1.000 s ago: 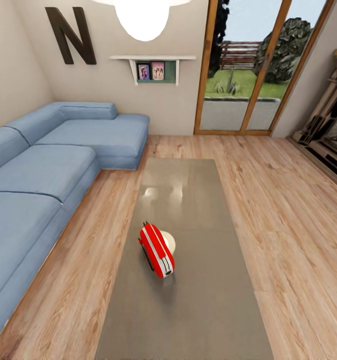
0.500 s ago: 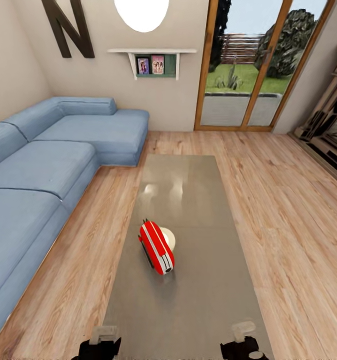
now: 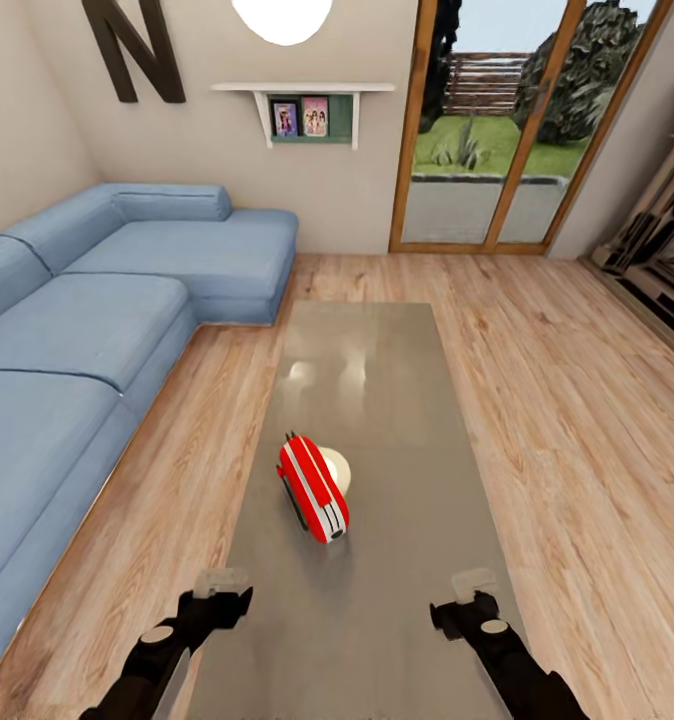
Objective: Turn on the radio receiver that's on the table in the living room.
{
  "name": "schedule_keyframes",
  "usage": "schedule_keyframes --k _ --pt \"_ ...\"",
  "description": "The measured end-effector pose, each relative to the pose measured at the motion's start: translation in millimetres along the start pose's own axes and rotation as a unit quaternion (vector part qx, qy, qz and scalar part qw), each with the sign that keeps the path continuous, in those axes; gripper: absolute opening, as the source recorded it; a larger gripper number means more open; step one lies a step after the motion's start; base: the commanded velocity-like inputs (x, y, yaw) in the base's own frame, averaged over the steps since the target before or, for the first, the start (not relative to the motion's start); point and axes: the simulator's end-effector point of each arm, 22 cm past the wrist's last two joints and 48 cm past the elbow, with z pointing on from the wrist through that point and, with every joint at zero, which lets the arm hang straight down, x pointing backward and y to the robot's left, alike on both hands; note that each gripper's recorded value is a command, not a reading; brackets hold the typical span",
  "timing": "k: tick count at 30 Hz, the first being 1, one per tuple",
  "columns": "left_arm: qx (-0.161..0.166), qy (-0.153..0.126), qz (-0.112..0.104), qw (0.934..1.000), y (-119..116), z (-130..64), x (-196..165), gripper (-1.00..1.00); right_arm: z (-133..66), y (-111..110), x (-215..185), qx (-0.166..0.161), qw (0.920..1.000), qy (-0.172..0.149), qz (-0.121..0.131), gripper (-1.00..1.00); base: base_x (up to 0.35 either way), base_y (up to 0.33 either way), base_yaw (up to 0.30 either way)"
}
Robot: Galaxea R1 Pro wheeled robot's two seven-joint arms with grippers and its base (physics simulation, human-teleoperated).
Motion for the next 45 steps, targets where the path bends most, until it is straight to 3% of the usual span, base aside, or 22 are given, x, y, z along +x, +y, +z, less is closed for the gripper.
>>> schedule_keyframes --k 4,20,45 --pt "-0.001 -0.004 0.002 1.0000 1 2.4 -3 1.00 -3.3 -5 -35 0.008 0.9993 -0.035 -0.011 1.00 0.000 0.000 0.000" --pt "0.000 -0.013 0.005 0.9999 -3 7.1 -22 1.00 -20.9 -13 -96 0.025 0.9964 -0.081 -0.003 1.00 0.000 0.000 0.000" --pt "0.006 -0.015 -0.003 0.9999 -10 13.2 -33 1.00 -21.6 -7 -99 0.017 0.9964 -0.083 -0.006 1.00 0.000 0.000 0.000"
